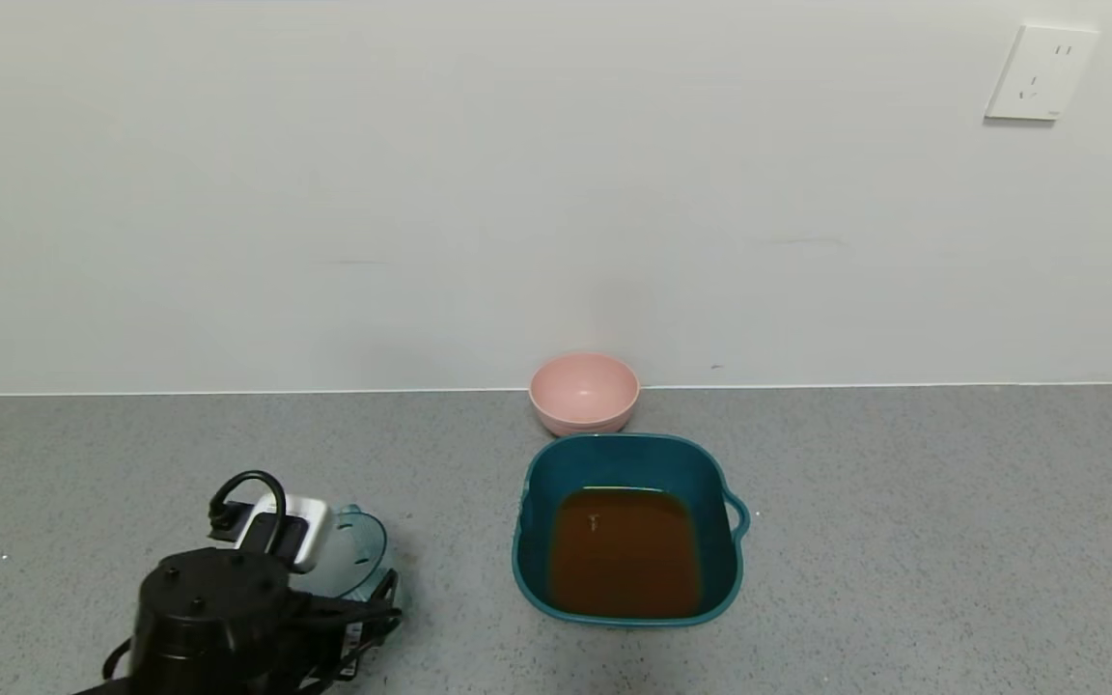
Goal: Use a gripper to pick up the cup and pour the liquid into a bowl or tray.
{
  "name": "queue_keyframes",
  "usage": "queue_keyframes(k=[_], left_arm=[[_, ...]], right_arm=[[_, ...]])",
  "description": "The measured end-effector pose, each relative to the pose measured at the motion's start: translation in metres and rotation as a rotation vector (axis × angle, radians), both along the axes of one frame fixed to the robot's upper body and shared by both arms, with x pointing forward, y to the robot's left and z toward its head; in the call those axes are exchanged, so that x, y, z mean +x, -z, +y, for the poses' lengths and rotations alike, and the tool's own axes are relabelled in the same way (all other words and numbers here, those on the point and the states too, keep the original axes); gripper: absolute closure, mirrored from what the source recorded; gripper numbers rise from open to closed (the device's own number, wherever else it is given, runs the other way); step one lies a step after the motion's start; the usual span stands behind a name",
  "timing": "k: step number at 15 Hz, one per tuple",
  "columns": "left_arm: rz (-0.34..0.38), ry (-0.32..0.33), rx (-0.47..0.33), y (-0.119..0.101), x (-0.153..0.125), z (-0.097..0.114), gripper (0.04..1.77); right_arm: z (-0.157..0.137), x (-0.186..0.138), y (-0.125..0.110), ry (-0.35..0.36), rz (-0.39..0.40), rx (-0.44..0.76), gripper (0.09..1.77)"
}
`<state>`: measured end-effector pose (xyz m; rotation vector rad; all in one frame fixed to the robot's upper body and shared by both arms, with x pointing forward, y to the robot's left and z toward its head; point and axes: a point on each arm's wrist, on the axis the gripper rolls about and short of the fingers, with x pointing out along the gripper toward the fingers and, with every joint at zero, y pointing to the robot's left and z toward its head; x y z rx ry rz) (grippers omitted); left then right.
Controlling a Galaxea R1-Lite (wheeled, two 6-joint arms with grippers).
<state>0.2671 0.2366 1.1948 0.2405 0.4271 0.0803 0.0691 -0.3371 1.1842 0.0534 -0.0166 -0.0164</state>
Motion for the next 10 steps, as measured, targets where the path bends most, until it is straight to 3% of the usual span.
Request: queue_keyframes(k=[4,10], left_arm=[[-0.049,0.031,0.03,-0.034,-0.031,0.02,0.12],[-0.032,0.042,0.061,-0.063,-0.105,0.067,0.11]], right_arm=[[0.0,0.0,0.0,0.001,0.0,0.0,0.15],[0.0,0.0,0.0,0.0,0.0,0.0,0.15]])
